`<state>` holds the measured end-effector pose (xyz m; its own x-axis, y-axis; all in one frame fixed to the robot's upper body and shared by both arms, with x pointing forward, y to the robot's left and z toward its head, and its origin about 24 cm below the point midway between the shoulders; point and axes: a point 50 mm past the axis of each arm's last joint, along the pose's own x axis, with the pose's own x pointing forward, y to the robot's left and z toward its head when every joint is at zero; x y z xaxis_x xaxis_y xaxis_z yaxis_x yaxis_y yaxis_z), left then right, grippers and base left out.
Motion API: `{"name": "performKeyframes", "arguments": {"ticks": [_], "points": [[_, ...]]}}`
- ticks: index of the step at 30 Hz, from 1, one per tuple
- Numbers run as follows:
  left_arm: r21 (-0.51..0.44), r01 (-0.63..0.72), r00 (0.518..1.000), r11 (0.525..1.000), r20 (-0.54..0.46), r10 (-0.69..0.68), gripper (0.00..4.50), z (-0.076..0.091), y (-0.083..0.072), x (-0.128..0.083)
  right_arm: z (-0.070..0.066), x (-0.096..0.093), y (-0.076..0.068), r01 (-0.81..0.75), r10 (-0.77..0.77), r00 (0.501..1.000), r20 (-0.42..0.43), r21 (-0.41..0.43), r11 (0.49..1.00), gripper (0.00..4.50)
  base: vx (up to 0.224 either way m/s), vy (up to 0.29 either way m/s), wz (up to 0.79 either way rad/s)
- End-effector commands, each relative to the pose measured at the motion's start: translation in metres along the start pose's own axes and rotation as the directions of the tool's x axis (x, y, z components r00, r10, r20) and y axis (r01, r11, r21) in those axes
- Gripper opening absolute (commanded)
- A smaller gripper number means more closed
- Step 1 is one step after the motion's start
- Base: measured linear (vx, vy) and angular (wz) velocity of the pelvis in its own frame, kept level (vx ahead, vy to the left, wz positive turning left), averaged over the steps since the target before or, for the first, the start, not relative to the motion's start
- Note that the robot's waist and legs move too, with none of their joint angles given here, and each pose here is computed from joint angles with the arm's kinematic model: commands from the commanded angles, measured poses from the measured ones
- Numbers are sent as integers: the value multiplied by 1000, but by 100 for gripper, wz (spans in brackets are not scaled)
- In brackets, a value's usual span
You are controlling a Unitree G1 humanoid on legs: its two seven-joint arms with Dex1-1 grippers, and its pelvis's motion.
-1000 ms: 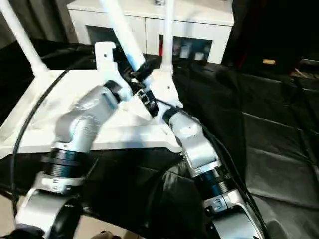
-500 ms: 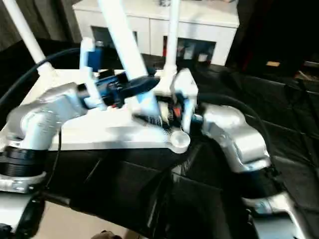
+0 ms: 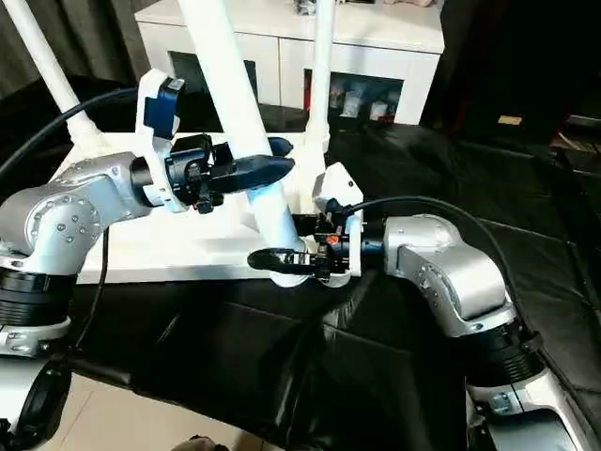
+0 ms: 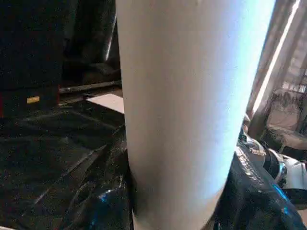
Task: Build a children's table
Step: Insert table leg to table base
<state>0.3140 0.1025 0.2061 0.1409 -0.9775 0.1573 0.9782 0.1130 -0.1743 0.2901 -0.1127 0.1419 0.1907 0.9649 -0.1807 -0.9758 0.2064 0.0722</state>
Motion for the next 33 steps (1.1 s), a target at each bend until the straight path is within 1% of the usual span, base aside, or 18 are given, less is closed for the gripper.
{"name": "performKeyframes", "arguments": {"ticks": [1,3,5,7,9,10,12,16,19,21,23,24,25,26,28,29,31,33], "points": [[40,2,1000,999,-4,-1,188,7,0,2,3,1,0,12,-12,1000,-9,-6,1000,233,0,0,0],[25,-64,998,998,7,63,188,6,6,2,3,3,-4,51,-51,999,1,-16,999,219,0,0,0],[1,-107,994,994,6,107,244,5,9,2,5,5,-13,162,-161,987,23,-35,986,210,0,0,0],[1,-137,990,991,14,137,264,5,11,2,5,6,-17,209,-208,978,28,-50,977,201,0,0,0],[3,-210,977,978,35,210,278,5,17,3,4,9,-24,296,-295,955,24,-107,949,199,0,0,0],[-7,-244,969,970,44,244,302,3,19,5,4,12,-27,347,-344,938,48,-107,932,197,0,0,0],[-14,-283,957,959,58,283,309,-1,20,8,5,16,-31,415,-408,909,85,-99,905,196,0,0,0],[25,-511,856,859,97,507,351,-9,34,10,6,25,-36,539,-528,839,134,-67,839,195,0,0,0],[-27,-651,752,758,110,650,358,-16,42,12,4,31,-42,656,-643,753,143,-74,751,195,0,0,0],[-39,-698,707,715,118,697,358,-19,44,13,3,33,-44,696,-683,716,144,-81,713,195,0,0,0],[-39,-696,708,717,130,695,358,-23,41,20,1,37,-46,745,-730,667,151,-127,655,195,0,0,0],[-40,-719,685,693,128,718,358,-27,40,25,0,40,-47,787,-770,617,164,-149,599,195,0,0,0],[-38,-733,671,679,124,731,358,-28,40,27,0,40,-48,804,-786,594,170,-155,574,194,0,0,0],[-38,-733,671,679,124,731,358,-28,40,27,0,40,-48,804,-786,594,170,-155,574,194,0,0,0],[-56,-753,645,656,139,752,358,-31,41,32,-1,44,-47,828,-808,558,189,-188,528,194,0,0,0],[-63,-768,625,638,145,767,358,-31,42,33,-2,46,-47,837,-815,546,192,-170,521,194,0,0,0],[-68,-779,609,623,147,779,324,-32,43,34,-3,47,-47,848,-824,531,198,-134,513,194,0,0,0],[-67,-789,598,611,148,788,324,-32,45,33,-2,49,-47,853,-826,522,212,-119,508,194,0,0,0]]}}
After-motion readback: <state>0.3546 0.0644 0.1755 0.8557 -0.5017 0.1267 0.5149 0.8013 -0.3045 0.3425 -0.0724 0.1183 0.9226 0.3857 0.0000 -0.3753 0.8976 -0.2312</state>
